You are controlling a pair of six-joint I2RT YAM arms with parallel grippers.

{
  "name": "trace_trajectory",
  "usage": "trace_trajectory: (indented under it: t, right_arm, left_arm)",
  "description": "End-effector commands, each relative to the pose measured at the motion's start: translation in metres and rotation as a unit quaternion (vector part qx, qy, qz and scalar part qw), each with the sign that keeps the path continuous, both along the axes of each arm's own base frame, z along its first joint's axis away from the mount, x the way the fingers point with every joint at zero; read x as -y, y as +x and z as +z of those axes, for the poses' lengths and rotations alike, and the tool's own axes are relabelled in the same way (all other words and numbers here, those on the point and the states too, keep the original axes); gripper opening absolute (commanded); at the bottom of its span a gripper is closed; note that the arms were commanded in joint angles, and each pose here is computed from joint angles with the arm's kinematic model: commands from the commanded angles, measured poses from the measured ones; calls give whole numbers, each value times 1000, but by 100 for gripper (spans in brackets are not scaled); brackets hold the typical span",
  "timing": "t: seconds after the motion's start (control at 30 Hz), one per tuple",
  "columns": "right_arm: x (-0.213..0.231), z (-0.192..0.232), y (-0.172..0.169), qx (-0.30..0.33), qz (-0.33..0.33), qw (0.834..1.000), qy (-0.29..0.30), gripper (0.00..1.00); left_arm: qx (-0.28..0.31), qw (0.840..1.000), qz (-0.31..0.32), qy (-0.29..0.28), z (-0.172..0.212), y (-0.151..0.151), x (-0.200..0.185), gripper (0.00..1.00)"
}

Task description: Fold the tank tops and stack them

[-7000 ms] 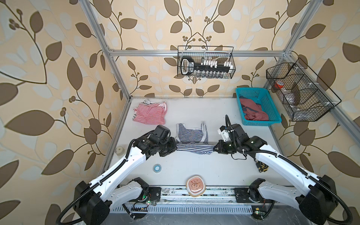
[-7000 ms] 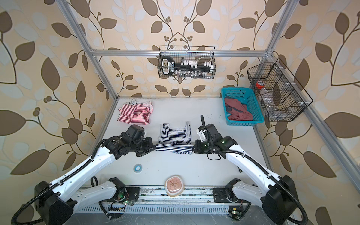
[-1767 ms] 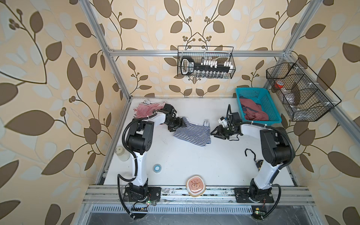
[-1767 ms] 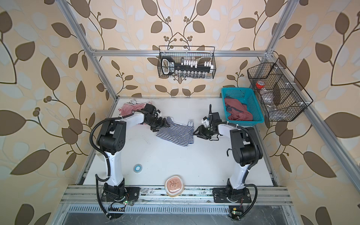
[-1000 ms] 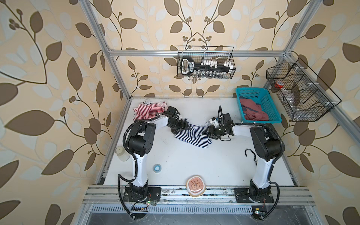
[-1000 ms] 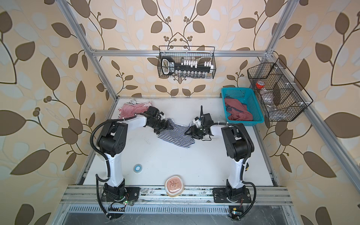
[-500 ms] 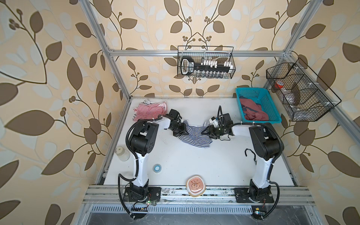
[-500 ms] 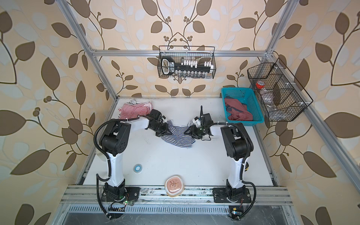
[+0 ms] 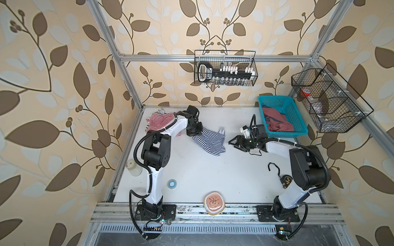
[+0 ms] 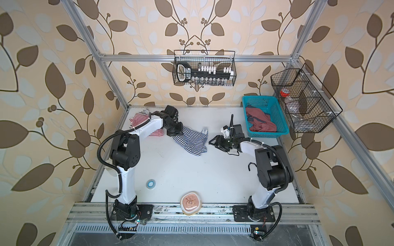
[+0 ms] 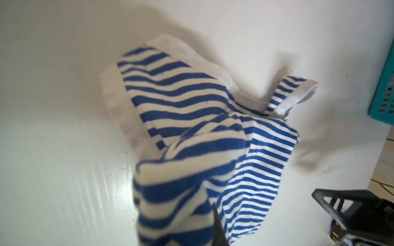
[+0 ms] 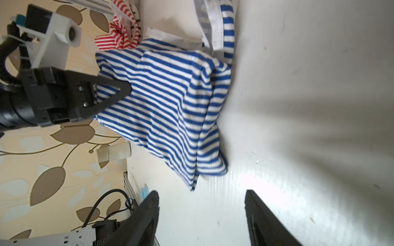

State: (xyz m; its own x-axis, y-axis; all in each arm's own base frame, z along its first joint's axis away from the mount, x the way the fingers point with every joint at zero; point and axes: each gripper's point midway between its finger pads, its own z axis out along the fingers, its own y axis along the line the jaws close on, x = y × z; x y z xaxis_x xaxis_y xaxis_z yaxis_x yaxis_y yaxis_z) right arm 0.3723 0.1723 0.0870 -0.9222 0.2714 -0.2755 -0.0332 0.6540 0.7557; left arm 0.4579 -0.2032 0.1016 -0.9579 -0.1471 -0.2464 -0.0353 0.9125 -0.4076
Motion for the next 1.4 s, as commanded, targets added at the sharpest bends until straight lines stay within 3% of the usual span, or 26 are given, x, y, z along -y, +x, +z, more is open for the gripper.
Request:
trace_trajectory:
  t: [0.0, 0.33, 0.57, 0.8, 1.1, 1.37]
  right_arm:
    - [7, 0, -12, -5, -3, 1000, -12, 64]
    - [15, -12, -25, -17, -10, 1000, -16, 63]
    - [16, -18, -29, -23, -11, 1000, -17, 62]
    - [16, -20, -28, -25, -11, 999, -17, 62]
    - [15, -28, -28, -36, -10, 999, -15, 62]
    - [12, -31, -28, -40, -7, 999, -14, 62]
  left_arm:
    - [-2, 998, -2, 56, 3, 11, -29, 0]
    - [76, 993, 3, 93, 42, 74, -81, 0]
    - [158, 980, -40, 116, 79, 101, -87, 0]
    - [199, 967, -35, 158, 112, 104, -119, 0]
    - [229, 965, 6, 132, 150, 88, -187, 0]
    - [220, 968, 8, 121, 138, 70, -211, 0]
